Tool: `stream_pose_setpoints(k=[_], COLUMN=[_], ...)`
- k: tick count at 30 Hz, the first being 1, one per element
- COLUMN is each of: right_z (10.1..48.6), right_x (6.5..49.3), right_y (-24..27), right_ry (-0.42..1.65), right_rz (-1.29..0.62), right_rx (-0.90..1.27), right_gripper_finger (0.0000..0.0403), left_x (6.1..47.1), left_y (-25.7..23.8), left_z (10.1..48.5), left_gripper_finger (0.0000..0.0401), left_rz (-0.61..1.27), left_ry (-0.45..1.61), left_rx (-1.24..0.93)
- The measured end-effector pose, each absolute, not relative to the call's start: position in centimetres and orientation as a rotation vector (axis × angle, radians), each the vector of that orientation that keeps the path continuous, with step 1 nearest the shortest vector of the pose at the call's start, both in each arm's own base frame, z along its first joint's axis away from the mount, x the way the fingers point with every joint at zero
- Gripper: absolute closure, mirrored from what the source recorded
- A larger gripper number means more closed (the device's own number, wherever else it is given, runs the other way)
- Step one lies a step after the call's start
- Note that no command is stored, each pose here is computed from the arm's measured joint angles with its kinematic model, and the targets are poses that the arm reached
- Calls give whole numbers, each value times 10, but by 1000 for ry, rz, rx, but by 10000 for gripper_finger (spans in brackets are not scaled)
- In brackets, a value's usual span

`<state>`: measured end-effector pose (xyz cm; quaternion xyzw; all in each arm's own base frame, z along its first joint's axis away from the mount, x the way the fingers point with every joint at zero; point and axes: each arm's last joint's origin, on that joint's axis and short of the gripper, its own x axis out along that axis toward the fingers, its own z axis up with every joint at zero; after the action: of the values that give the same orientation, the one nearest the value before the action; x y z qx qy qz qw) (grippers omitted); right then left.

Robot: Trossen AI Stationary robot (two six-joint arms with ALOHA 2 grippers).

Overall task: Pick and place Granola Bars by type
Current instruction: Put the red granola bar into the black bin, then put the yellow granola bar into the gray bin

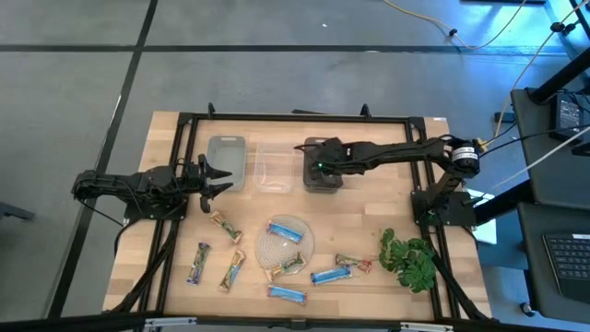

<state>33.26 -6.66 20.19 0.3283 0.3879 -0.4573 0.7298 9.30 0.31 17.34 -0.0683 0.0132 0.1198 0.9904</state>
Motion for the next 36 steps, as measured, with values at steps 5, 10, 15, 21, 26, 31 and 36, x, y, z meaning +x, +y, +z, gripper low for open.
stream_pose_setpoints(k=[5, 10, 15, 21, 26, 31, 36], right_z=[187, 179, 176, 176, 197, 245, 287], right_x=[331, 330, 328, 329, 333, 328, 302], right_y=[-68, -67, -68, -68, -69, -65, -46], right_ry=[817, 792, 808, 813, 864, 856, 765], right_rz=[-973, -955, -950, -938, -861, -756, -634], right_rx=[725, 733, 742, 725, 597, 454, 337], right_gripper_finger=[336, 334, 308, 264, 254, 253, 253], left_x=[93, 93, 93, 93, 93, 93, 93], left_y=[3, 3, 3, 3, 3, 3, 3], left_z=[173, 173, 173, 173, 175, 180, 181], left_gripper_finger=[240, 240, 240, 240, 240, 240, 240], left_rz=[240, 240, 240, 240, 239, 235, 232], left_ry=[27, 27, 27, 27, 11, -43, -54], left_rx=[-137, -137, -137, -137, -140, -150, -151])
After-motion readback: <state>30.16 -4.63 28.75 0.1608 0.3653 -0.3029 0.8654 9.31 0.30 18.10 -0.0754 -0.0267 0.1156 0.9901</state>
